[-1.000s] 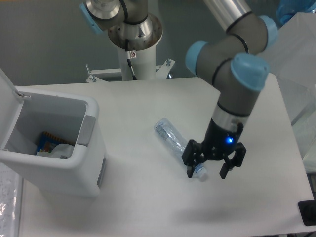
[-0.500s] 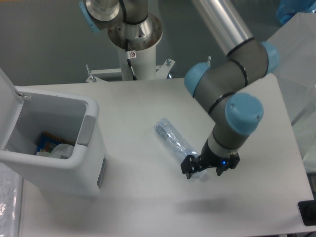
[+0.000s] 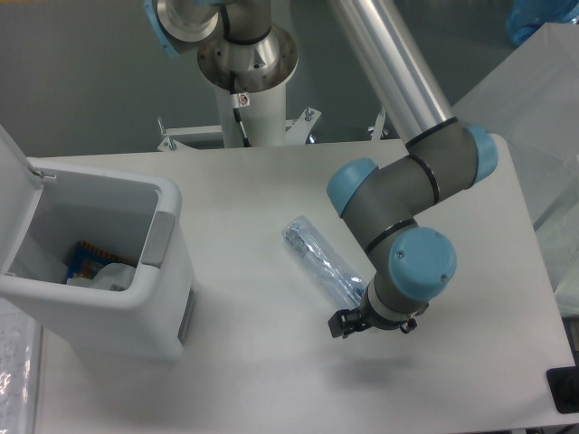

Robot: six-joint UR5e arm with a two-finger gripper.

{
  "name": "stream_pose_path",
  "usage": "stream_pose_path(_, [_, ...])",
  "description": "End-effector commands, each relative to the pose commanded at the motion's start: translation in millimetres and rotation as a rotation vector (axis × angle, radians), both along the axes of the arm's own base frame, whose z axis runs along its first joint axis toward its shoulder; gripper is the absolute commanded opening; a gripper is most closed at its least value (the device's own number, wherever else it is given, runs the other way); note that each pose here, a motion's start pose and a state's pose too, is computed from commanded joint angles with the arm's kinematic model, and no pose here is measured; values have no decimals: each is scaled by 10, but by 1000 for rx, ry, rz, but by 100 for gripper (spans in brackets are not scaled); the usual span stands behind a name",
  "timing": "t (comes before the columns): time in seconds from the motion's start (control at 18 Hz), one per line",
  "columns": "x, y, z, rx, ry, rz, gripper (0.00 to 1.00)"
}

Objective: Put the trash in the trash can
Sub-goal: 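Rotate the gripper and lower it around the bottle's cap end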

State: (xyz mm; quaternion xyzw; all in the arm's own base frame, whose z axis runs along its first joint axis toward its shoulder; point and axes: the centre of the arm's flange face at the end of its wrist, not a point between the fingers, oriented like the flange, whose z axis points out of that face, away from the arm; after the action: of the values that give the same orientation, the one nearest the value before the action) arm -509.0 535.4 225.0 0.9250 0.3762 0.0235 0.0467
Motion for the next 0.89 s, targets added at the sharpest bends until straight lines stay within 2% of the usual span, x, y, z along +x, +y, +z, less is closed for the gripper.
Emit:
stream_pose_path(0.33, [-11,-26,-211,-42,-7,15,100])
stream_pose_path(0.44, [30,13,-226,-43,-6,15,91])
stream_pose_path(0.61, [13,25,-253,-41,3,49,68])
stream_pose_path(0.72, [15,24,-316,-47,-4,56,62])
stream_pose_path(0.89, [7,2,-356,-78,12,55,62])
